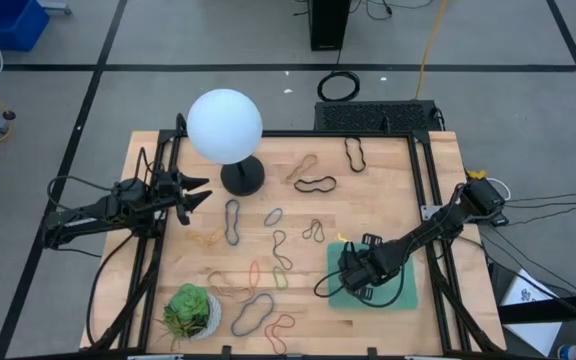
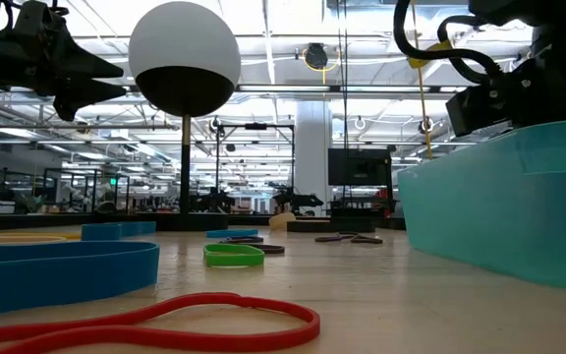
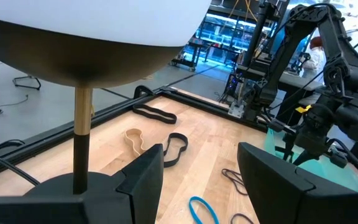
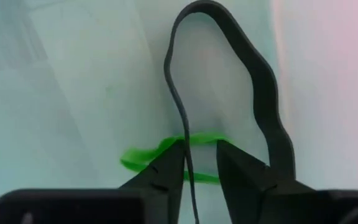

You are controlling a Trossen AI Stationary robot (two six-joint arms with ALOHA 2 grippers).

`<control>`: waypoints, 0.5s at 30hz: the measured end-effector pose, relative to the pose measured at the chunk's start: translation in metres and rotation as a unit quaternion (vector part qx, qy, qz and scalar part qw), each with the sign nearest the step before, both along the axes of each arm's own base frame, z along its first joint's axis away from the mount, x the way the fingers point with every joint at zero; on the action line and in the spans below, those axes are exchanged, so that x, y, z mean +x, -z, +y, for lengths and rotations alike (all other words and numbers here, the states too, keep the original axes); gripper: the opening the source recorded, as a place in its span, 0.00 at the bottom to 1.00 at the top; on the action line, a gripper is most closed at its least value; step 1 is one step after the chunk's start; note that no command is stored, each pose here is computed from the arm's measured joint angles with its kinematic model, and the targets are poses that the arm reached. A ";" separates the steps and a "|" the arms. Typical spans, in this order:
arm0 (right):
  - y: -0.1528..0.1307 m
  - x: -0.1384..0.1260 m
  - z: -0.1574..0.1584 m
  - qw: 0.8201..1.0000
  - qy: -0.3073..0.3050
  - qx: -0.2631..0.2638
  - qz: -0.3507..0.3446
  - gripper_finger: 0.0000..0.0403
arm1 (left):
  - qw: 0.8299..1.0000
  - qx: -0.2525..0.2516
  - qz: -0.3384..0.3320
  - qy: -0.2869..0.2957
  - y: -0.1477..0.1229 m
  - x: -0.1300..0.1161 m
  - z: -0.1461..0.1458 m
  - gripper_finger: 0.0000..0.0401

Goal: Pick and place rubber bands into bin
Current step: Put the bottom right black rubber band into the green bin, then put the top black rubber band into the green bin

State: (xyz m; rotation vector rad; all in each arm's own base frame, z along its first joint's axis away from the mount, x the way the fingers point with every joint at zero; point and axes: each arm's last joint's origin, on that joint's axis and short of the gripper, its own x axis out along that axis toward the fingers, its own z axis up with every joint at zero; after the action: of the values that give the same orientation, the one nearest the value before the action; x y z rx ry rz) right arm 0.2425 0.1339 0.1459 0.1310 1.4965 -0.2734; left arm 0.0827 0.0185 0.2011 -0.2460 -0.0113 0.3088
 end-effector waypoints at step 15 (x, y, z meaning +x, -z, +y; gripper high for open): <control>-0.074 -0.022 -0.014 0.989 0.027 0.057 -0.132 0.40 | 1.000 0.000 0.000 0.000 0.000 0.000 0.000 0.53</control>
State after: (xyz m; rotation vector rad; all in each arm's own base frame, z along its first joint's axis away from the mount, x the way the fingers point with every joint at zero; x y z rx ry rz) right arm 0.2206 0.1200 0.2196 0.2895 1.2463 -0.2050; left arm 0.0827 0.0185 0.2010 -0.2468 -0.0109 0.3093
